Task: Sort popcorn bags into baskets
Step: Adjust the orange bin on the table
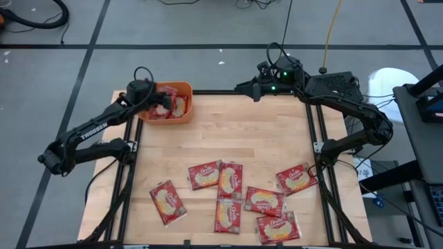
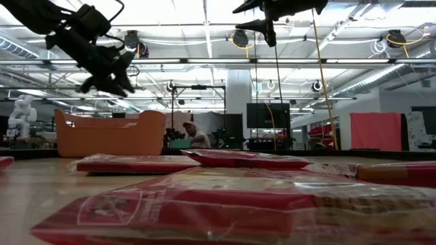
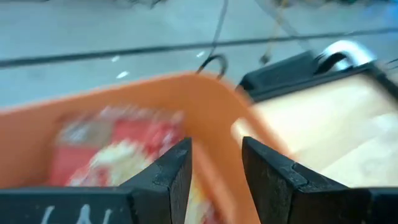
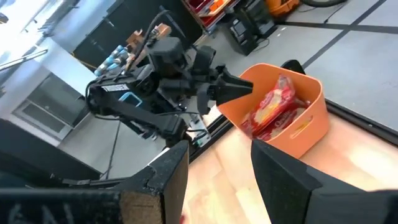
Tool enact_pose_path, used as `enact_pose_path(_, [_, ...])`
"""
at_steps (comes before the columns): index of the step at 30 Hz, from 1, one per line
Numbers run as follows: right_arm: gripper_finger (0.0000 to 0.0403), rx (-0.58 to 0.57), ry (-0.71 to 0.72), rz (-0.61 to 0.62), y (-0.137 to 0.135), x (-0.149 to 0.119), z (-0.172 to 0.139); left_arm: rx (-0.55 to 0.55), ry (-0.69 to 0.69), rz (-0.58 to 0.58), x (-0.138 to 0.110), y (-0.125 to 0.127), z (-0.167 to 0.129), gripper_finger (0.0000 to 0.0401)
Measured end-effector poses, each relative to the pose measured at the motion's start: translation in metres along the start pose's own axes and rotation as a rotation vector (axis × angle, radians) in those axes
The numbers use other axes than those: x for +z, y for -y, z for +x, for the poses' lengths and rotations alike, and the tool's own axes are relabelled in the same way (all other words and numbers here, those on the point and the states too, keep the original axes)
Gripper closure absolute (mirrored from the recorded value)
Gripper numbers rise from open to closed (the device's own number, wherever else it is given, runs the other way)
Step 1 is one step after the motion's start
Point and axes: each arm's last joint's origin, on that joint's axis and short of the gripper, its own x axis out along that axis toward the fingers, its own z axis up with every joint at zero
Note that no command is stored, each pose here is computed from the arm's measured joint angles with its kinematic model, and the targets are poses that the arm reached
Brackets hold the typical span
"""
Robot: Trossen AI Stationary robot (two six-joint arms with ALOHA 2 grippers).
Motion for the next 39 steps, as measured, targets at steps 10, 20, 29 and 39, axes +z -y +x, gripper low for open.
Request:
enact_pose_path(10, [0.0236,-0.066,0.045,-0.003,0.002,0.001,0.000,-0.188,-0.065,0.062,0.002,0.013,0.060,0.0256])
enact_pose_path(20, [0.0236,-0.050,0.047,0.080,0.000,0.001,0.001,-0.044,-0.233,-0.034,0.013,0.016,0.124,0.0256])
enact_pose_path(29, [0.0236,-0.016,0.024,0.064,-0.010,-0.005,0.005,0.046,-0.234,-0.103,0.021,0.017,0.126,0.0293])
enact_pose_path(39, [0.0236,-0.025,0.005,0.042,-0.010,-0.008,0.006,0.111,-0.227,-0.126,0.029,0.036,0.100,0.0378])
